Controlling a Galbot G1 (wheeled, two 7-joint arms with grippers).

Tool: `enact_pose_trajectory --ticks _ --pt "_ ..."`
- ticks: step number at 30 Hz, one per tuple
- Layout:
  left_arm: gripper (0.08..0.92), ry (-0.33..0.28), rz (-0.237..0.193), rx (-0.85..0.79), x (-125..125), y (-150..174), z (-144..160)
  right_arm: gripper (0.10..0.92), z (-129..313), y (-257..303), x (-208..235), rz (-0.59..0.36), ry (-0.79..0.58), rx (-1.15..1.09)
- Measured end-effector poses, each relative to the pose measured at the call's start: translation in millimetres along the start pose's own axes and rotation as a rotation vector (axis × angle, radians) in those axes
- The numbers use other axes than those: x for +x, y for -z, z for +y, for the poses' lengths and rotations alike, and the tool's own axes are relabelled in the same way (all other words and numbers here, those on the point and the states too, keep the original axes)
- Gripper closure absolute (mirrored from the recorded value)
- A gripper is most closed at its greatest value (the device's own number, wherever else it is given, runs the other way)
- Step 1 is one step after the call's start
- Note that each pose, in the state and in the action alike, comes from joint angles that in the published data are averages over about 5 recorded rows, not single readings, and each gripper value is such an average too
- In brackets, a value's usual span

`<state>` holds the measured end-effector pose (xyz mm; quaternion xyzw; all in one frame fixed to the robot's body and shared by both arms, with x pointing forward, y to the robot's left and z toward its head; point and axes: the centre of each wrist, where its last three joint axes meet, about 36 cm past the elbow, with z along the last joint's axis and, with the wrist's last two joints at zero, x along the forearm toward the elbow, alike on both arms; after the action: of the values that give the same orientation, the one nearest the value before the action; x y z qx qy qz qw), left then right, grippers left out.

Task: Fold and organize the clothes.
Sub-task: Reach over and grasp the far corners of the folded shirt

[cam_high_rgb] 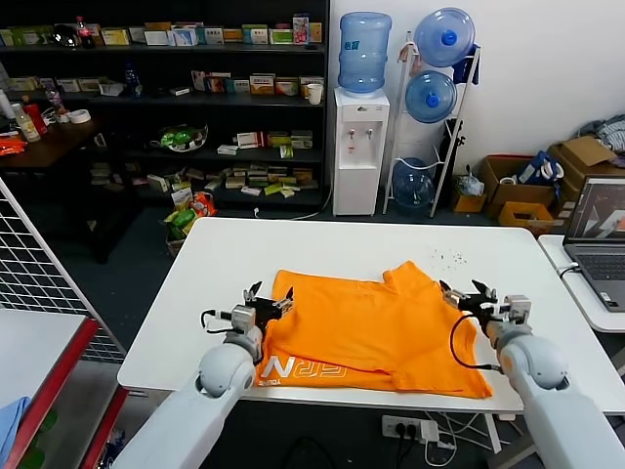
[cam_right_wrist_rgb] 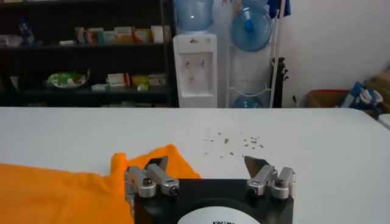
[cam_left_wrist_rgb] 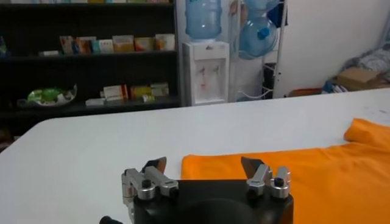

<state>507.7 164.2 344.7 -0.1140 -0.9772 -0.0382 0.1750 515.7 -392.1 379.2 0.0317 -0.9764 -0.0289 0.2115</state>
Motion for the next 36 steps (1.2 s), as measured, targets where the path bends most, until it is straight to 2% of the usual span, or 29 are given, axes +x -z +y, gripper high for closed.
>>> enact_pose_trajectory --ticks 6,12,15,19,25,36 --pt "0.177 0.015 0.028 0.017 -40.5 13.3 3.4 0.2 -0.1 1.6 -27.1 0.036 0.011 -0.015" --pt "0.177 0.026 0.064 0.025 -70.7 20.9 4.7 0.203 4.0 -1.8 -48.8 0.071 0.028 -0.016" --pt "0.177 0.028 0.09 0.028 -80.9 20.6 6.0 0.247 6.9 -4.7 -58.7 0.089 0.032 -0.016" --pt "0.196 0.023 0.127 0.028 -88.0 16.4 6.6 0.361 12.3 -9.2 -69.1 0.116 0.038 -0.012" --pt "0.353 0.016 0.159 0.022 -92.9 11.9 7.7 0.535 20.1 -15.5 -78.0 0.137 0.047 -0.004" --pt "0.674 0.011 0.176 0.024 -87.7 3.7 14.2 0.845 27.8 -20.7 -82.6 0.14 0.045 -0.014"
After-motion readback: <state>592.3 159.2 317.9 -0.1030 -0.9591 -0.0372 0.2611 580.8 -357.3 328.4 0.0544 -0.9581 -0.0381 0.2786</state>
